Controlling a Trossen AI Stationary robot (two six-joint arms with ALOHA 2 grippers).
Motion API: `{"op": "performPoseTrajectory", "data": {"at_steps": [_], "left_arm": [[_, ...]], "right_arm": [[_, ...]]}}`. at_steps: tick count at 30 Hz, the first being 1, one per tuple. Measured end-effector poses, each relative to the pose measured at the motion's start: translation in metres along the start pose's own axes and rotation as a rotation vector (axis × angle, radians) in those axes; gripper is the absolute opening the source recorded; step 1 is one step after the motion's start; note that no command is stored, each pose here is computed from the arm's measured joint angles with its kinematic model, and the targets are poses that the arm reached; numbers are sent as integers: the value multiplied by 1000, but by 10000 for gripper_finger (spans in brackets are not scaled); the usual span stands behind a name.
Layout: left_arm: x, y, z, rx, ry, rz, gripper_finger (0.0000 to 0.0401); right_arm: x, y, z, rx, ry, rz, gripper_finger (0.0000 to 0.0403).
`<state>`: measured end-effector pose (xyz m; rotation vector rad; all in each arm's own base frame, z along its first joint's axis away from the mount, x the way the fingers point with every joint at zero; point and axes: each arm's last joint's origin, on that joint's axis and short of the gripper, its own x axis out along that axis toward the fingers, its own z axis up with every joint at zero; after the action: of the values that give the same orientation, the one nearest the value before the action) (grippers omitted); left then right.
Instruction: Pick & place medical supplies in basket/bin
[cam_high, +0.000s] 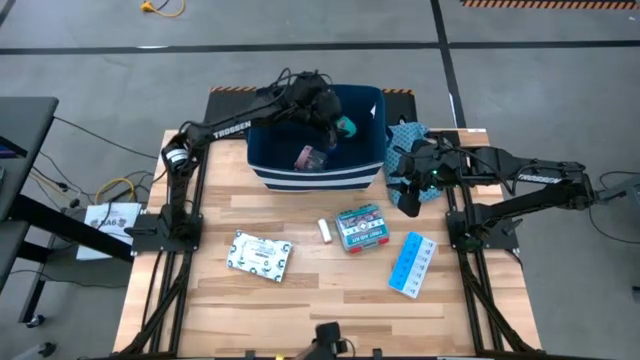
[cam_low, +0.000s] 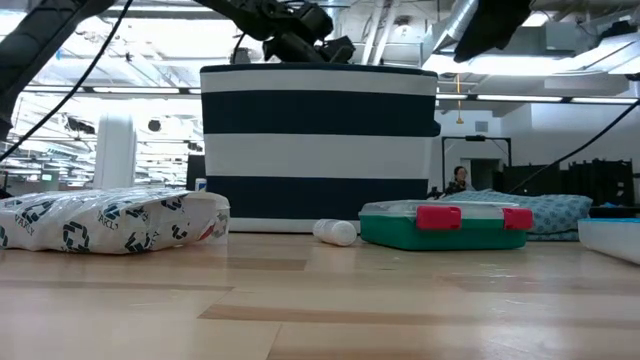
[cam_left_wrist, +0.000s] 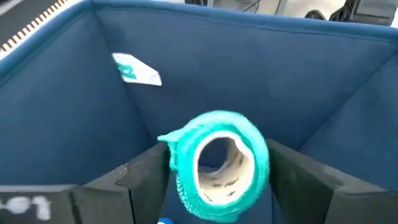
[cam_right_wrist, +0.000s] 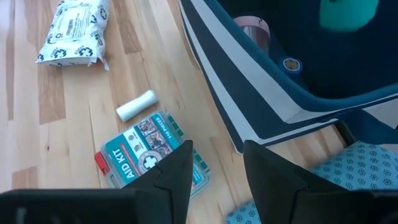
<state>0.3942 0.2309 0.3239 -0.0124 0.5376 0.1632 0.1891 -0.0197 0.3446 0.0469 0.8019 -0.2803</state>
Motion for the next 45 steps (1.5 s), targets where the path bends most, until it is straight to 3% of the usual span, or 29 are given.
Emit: {"op": "performPoseTrajectory", "data": {"at_steps": [12, 25, 31, 40, 45], "left_arm": [[2, -11, 3, 7, 18, 1, 261], [-24, -34, 31, 67, 100, -78, 261], [-62, -59, 53, 30, 51, -198, 261], [-148, -102, 81, 29, -58, -149, 261], [-195, -125, 84, 62, -93, -183, 261]], "right_arm": [[0, 0, -1, -2, 15, -1, 133], [0, 14, -2, -54, 16, 47, 133], [0, 17, 0, -63, -4, 54, 133], [-1, 18, 6, -41, -70, 65, 134], [-1, 19, 10, -1, -106, 73, 136]]}}
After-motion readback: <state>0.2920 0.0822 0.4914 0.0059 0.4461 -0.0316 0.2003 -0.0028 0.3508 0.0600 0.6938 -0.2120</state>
